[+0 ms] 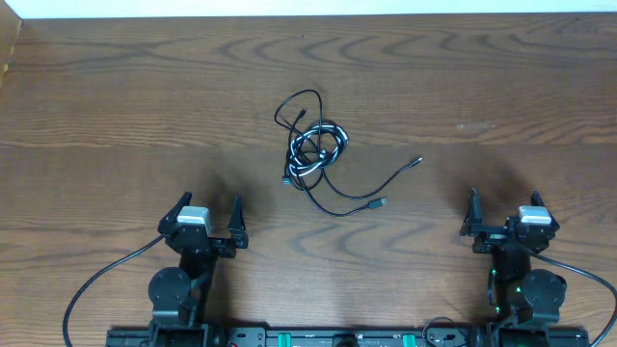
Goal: Untangle cables
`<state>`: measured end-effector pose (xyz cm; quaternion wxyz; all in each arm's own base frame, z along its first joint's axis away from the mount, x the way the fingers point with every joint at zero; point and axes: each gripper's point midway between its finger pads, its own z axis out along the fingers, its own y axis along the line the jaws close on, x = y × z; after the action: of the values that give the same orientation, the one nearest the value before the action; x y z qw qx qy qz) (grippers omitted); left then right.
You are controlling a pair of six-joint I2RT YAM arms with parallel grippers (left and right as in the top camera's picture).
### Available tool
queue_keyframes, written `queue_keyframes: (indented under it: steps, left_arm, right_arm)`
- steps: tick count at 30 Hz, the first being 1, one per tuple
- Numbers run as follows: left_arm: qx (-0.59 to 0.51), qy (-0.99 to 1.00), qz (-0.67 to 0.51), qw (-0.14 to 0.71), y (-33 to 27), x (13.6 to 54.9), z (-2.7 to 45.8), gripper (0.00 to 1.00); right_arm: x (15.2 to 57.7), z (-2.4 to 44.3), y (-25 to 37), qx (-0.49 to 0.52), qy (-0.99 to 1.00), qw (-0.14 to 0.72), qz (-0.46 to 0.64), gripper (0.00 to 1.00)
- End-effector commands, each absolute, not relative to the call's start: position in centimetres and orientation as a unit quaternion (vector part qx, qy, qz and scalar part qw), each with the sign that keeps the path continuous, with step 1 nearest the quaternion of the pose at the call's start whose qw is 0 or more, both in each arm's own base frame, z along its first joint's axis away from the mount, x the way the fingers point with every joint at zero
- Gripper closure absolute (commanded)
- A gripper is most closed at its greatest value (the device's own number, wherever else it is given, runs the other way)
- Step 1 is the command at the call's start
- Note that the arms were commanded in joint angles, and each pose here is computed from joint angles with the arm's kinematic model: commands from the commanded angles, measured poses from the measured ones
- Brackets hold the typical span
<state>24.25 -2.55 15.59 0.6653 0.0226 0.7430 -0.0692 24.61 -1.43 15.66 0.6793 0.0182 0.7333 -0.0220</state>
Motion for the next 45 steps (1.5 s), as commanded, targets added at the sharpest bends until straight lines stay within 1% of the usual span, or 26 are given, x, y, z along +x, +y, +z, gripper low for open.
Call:
queue_keyframes:
  steps: [1, 34, 37, 45]
  left_arm:
    - [0.027, 0.755, -0.073, 0.651, -2.8, 24.3, 14.0, 0.06]
    - [0.020, 0.755, -0.064, 0.652, -2.4, 24.3, 14.0, 0.06]
    - [0.020, 0.744, -0.064, 0.665, -2.4, 24.4, 14.8, 0.06]
    - [0.021, 0.742, -0.064, 0.667, -2.4, 24.4, 15.0, 0.06]
  right_arm:
    - [24.6, 15.6, -1.2, 0.019, 0.733, 0.679, -0.016, 0.01]
    - [24.6, 15.6, -1.2, 0.019, 0.733, 0.679, -0.016, 0.01]
    - [24.6, 15.6, -1.3, 0.020, 0.733, 0.679, -0.016, 0.01]
    - [24.6, 15.6, -1.2, 0.019, 0.733, 0.679, -0.016, 0.01]
